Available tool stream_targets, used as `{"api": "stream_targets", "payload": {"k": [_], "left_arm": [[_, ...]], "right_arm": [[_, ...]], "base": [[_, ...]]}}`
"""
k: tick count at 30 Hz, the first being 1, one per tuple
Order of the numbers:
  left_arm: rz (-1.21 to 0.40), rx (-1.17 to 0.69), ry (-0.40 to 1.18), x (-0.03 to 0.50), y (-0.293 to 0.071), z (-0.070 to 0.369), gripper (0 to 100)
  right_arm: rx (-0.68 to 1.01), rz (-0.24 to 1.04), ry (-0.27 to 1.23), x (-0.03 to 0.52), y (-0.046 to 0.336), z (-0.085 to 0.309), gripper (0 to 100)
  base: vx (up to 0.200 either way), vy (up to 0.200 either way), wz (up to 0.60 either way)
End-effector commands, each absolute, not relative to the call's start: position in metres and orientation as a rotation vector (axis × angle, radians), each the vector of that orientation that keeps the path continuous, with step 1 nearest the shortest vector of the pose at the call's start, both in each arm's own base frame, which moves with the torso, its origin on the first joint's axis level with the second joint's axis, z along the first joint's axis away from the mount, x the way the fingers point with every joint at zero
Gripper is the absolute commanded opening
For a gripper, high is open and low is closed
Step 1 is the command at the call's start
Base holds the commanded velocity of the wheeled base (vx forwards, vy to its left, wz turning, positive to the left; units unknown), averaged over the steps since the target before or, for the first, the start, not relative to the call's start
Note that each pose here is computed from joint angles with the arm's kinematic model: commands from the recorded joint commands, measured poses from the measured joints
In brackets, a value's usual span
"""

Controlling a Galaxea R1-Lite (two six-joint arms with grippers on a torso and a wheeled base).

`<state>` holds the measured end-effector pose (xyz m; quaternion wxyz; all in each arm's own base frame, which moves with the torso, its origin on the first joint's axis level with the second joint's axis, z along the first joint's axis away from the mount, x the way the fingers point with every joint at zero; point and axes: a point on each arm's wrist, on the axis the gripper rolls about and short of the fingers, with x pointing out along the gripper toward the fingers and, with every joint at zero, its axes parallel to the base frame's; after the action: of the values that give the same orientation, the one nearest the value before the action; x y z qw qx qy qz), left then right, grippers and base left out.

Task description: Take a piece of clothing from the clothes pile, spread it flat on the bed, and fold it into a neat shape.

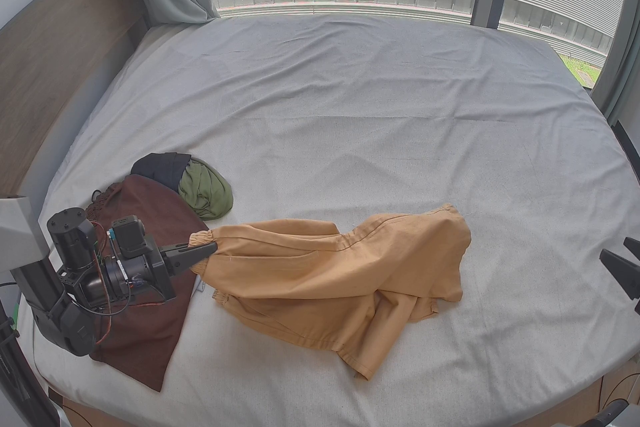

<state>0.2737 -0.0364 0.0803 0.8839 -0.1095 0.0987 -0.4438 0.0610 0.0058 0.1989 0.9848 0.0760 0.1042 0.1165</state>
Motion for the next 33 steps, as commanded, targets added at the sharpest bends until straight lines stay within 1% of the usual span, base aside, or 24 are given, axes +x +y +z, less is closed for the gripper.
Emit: {"api": "stream_targets", "payload": {"k": [1,4,9,15,21,26,27,32,33], "left_arm": [[-0.922,-0.23,0.21,0.274,-0.036,0.079,0],[-0.922,-0.23,0.208,0.274,-0.036,0.079,0],[-0.922,-0.23,0.21,0.275,-0.036,0.079,0],[-0.925,-0.226,0.201,0.274,-0.037,0.081,0],[-0.928,-0.227,0.201,0.275,-0.037,0.081,0],[-0.926,-0.227,0.199,0.275,-0.037,0.082,0],[-0.925,-0.225,0.196,0.275,-0.037,0.082,0],[-0.923,-0.227,0.199,0.274,-0.036,0.082,0],[-0.925,-0.227,0.199,0.274,-0.037,0.082,0]], "right_arm": [[0.18,0.24,0.297,0.083,0.006,0.197,100],[0.191,0.251,0.344,0.096,0.007,0.197,100],[0.211,0.304,0.412,0.113,0.008,0.192,100],[0.23,0.364,0.448,0.137,0.01,0.187,100],[0.24,0.389,0.472,0.164,0.01,0.179,100],[0.256,0.44,0.48,0.18,0.012,0.172,100],[0.275,0.462,0.484,0.188,0.012,0.168,100],[0.332,0.487,0.468,0.202,0.013,0.161,100],[0.355,0.508,0.453,0.209,0.014,0.159,100]], "base": [[0.0,0.0,0.0],[0.0,0.0,0.0],[0.0,0.0,0.0],[0.0,0.0,0.0],[0.0,0.0,0.0],[0.0,0.0,0.0],[0.0,0.0,0.0],[0.0,0.0,0.0],[0.0,0.0,0.0]]}}
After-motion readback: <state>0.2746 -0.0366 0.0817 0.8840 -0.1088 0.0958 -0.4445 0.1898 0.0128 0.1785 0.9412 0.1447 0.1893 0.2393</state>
